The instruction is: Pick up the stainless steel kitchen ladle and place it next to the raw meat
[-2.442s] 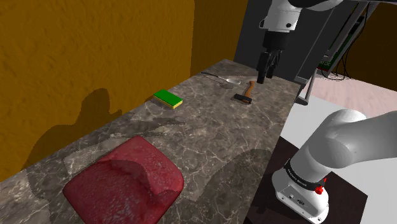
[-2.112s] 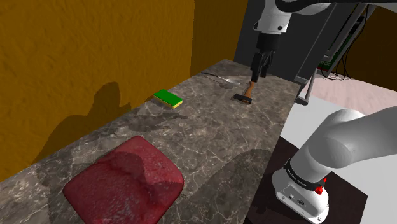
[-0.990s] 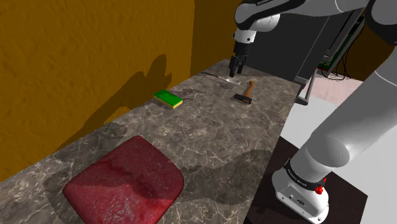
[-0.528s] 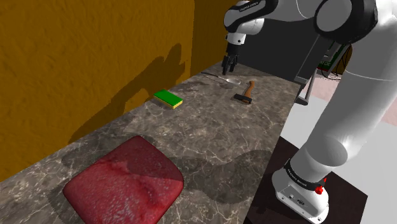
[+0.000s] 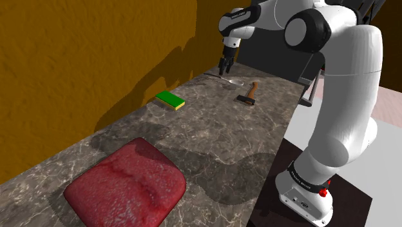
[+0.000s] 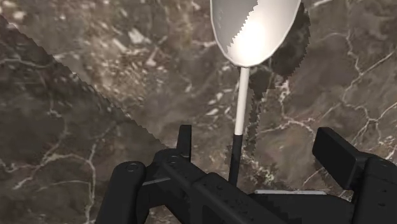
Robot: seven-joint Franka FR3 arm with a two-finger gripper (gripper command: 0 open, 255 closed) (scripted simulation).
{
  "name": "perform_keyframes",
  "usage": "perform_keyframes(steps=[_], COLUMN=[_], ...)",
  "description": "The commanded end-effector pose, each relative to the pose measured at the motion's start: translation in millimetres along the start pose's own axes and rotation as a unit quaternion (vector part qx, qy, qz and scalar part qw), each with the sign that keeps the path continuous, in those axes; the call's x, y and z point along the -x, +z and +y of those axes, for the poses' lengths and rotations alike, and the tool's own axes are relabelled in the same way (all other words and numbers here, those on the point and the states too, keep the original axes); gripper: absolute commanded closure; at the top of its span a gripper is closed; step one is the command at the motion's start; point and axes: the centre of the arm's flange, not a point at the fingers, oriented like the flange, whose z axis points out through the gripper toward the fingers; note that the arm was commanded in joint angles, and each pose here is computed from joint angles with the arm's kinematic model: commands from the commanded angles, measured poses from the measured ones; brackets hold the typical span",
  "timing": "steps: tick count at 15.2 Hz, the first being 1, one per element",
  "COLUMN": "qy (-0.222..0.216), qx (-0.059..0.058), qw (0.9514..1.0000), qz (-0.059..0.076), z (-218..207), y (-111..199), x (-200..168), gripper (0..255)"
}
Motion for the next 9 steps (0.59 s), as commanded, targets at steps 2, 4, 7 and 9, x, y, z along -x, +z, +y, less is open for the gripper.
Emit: perform_keyframes(steps=[2,4,7,9], qy=[-0.001,-0.001,-0.001,-0.001], qx=[0.000,0.000,0.000,0.000], qw=[1.0000,1.0000,1.0000,1.0000], qz=[0.001,0.001,0.001,0.001], z=[3.2,3.2,3.1,3.2], y=[16.6,27.2,35.5,35.5], x=[-1.9,-2.0,-2.0,-2.0], gripper=[0,0,0,0])
